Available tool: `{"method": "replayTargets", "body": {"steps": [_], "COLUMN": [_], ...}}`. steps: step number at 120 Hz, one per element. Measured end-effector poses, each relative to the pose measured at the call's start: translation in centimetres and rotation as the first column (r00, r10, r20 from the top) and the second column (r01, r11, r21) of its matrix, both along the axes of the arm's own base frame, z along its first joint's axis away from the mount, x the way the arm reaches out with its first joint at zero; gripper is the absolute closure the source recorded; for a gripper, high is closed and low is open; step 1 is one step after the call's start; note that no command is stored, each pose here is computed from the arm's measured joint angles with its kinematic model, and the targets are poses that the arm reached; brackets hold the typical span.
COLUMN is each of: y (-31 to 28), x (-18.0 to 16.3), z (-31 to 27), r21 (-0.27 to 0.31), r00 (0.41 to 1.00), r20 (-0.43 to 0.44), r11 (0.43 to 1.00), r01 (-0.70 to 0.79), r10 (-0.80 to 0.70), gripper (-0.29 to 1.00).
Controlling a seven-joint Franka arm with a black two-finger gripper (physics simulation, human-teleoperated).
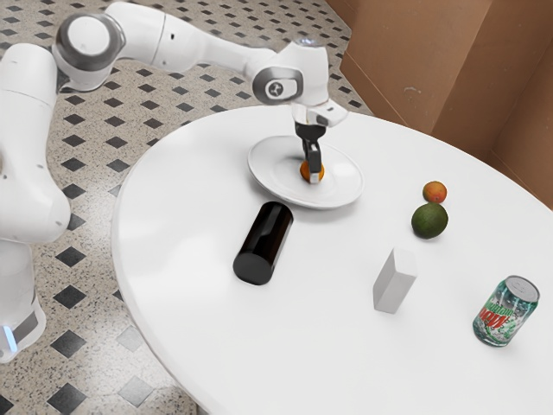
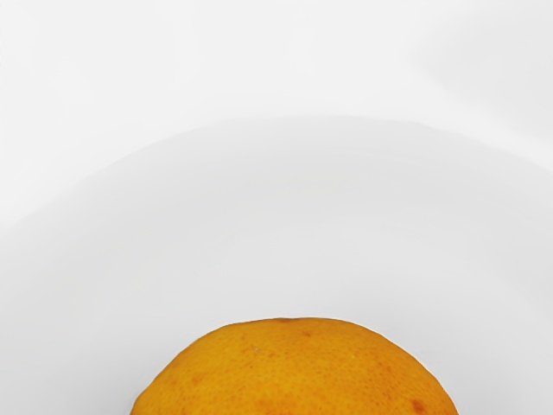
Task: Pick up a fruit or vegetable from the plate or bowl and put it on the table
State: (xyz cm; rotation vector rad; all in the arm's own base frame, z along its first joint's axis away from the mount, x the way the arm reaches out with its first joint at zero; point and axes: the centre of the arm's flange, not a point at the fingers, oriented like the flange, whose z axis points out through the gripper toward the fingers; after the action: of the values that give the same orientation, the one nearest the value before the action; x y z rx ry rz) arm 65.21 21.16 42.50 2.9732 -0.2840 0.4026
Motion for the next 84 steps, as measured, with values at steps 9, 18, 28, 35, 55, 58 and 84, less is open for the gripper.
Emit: {"method": "replayTargets", "body": {"steps": [9, 18, 28, 35, 55, 58, 84], "y": [0.1, 0.1, 0.4, 0.5, 0.3, 0.1, -0.2], "x": [0.1, 0.2, 0.3, 0.3, 0.6, 0.7, 2.9], "z": [-0.5, -0.6, -0.3, -0.1, 1.9, 2.8, 10.7], "r21": [0.004, 0.006, 0.012, 0.021, 0.047, 0.054, 0.096], "r00": [1.000, 1.000, 1.000, 1.000, 0.999, 0.999, 0.986], "r20": [-0.003, -0.001, 0.005, 0.007, 0.035, 0.046, 0.166], "r11": [1.000, 1.000, 1.000, 1.000, 0.999, 0.999, 0.994], "r01": [-0.002, -0.004, -0.011, -0.011, -0.008, -0.006, -0.048], "r10": [0.002, 0.004, 0.011, 0.010, 0.006, 0.004, 0.032], "gripper": [0.02, -0.01, 0.12, 0.23, 0.32, 0.32, 0.32]}}
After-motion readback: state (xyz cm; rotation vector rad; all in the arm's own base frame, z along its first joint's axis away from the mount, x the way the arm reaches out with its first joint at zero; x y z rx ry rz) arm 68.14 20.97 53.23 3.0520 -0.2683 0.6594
